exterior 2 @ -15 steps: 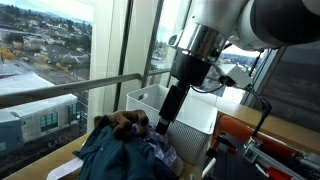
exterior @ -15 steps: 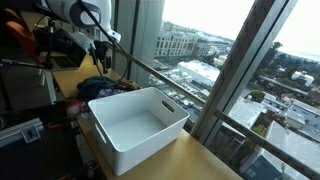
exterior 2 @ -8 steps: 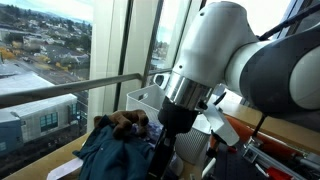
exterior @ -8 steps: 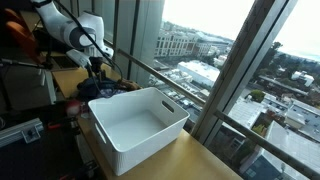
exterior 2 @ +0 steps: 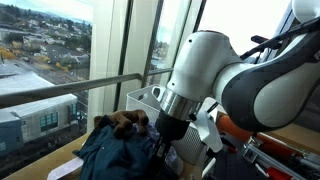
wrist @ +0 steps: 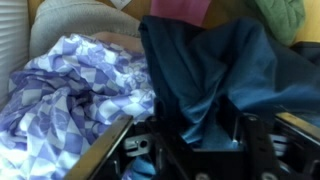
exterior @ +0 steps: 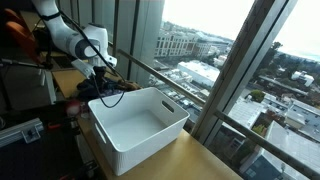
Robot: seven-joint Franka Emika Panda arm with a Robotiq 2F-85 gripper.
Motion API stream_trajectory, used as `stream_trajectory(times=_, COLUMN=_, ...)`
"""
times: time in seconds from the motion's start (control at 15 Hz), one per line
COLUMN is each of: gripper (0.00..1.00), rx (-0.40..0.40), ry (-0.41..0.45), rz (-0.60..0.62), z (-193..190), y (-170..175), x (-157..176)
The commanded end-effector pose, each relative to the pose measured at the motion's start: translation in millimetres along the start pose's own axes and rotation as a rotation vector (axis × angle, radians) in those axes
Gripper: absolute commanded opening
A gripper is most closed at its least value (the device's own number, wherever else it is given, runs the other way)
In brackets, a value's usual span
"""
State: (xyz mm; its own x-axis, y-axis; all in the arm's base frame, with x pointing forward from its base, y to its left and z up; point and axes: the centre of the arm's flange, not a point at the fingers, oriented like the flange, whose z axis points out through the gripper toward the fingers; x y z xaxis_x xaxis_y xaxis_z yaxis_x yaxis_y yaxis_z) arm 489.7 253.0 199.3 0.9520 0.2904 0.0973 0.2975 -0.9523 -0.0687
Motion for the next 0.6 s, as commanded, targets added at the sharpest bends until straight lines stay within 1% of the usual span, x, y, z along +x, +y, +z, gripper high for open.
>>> stream_trajectory(times=0.0, gripper=0.27, rx=-0.016, ry=0.009, rz=0.01, z=-21.5, y=0.4, x=-3.4)
stream_trajectory(times=0.13, gripper=0.14, rx=-0.001, ry=0.003, rz=0.01, z=-44.0, y=-0.6, x=-5.5)
stream_trajectory(times=0.2, gripper=0.05, rx=0.012, ry=-0.003, rz=0.011, z=-58.8, y=-2.9, x=-6.5)
stream_trajectory(times=0.27, gripper=0.01, rx=0.024, ry=-0.006, rz=0.013, z=-73.8, y=-6.6, x=-6.6)
stream_trajectory(times=0.4, gripper=0.0, rx=0.06, ry=-0.016, rz=0.02, z=-108.1, y=-17.1, x=-9.5)
stream_trajectory(times=0.53, gripper=0.02, rx=0.101, ry=-0.02, rz=0.023, z=-141.0, y=-28.2, x=-15.5)
